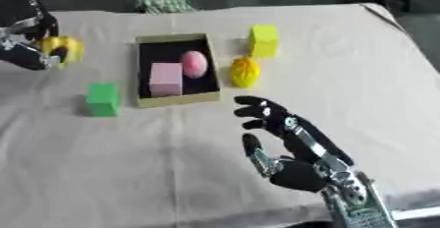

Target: Pick up objects on the table and place them in the box.

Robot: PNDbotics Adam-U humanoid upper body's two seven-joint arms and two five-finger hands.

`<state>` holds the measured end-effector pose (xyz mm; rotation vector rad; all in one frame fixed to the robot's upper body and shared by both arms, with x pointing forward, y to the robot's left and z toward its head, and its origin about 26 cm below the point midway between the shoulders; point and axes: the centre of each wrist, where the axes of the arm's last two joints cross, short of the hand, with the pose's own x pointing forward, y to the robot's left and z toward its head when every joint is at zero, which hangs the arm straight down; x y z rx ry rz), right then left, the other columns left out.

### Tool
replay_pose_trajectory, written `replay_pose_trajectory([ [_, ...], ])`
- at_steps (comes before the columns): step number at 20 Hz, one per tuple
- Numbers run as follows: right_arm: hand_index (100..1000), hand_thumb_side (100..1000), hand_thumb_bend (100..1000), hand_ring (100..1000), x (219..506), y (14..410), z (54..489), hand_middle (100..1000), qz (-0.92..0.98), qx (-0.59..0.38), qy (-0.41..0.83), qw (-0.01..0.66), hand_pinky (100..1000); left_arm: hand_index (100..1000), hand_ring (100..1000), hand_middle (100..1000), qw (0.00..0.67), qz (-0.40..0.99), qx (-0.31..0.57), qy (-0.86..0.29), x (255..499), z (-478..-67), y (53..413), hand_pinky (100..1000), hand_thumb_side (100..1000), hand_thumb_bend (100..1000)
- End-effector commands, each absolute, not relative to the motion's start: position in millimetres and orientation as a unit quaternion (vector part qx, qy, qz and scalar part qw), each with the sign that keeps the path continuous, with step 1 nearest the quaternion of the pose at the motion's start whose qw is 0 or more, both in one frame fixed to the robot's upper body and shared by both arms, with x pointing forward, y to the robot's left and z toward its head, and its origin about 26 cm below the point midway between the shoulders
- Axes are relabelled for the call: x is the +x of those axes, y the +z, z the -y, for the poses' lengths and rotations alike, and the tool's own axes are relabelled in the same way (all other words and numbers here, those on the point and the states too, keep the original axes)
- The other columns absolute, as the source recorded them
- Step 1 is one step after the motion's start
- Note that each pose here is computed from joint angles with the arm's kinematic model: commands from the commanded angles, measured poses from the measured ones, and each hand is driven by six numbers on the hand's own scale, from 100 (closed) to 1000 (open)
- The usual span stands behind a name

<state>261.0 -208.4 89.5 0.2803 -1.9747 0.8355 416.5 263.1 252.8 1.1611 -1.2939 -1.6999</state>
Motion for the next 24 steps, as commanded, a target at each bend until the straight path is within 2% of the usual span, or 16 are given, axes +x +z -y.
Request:
replay_pose_trajectory([
  [1, 824, 389, 100, 905, 261.2, 93.5, 209.9, 932, 0.808, 0.113, 0.345, 0.464, 829, 578, 466, 398, 0.322, 0.526, 0.455, -0.643, 413.3, -249.2, 272.2, 679, 298, 171],
  [3, 824, 392, 100, 905, 261.3, 93.8, 209.0, 932, 0.808, 0.116, 0.345, 0.463, 829, 585, 473, 405, 0.312, 0.537, 0.447, -0.644, 415.8, -235.5, 269.4, 682, 325, 181],
  [4, 824, 389, 100, 905, 261.4, 94.1, 208.6, 932, 0.808, 0.117, 0.345, 0.462, 829, 586, 474, 406, 0.308, 0.541, 0.445, -0.644, 417.3, -229.7, 267.5, 683, 293, 165],
  [8, 824, 390, 100, 905, 262.2, 95.8, 205.7, 932, 0.809, 0.124, 0.347, 0.458, 829, 606, 494, 424, 0.303, 0.557, 0.447, -0.631, 425.2, -213.2, 260.3, 689, 272, 123],
  [10, 824, 391, 100, 905, 263.6, 97.3, 203.3, 932, 0.81, 0.129, 0.348, 0.454, 829, 610, 500, 427, 0.305, 0.566, 0.453, -0.618, 429.2, -209.8, 258.0, 691, 262, 100],
  [24, 824, 402, 100, 904, 273.6, 118.3, 188.2, 932, 0.823, 0.153, 0.362, 0.411, 829, 667, 554, 479, 0.33, 0.603, 0.49, -0.536, 455.5, -201.1, 238.3, 704, 247, 100],
])
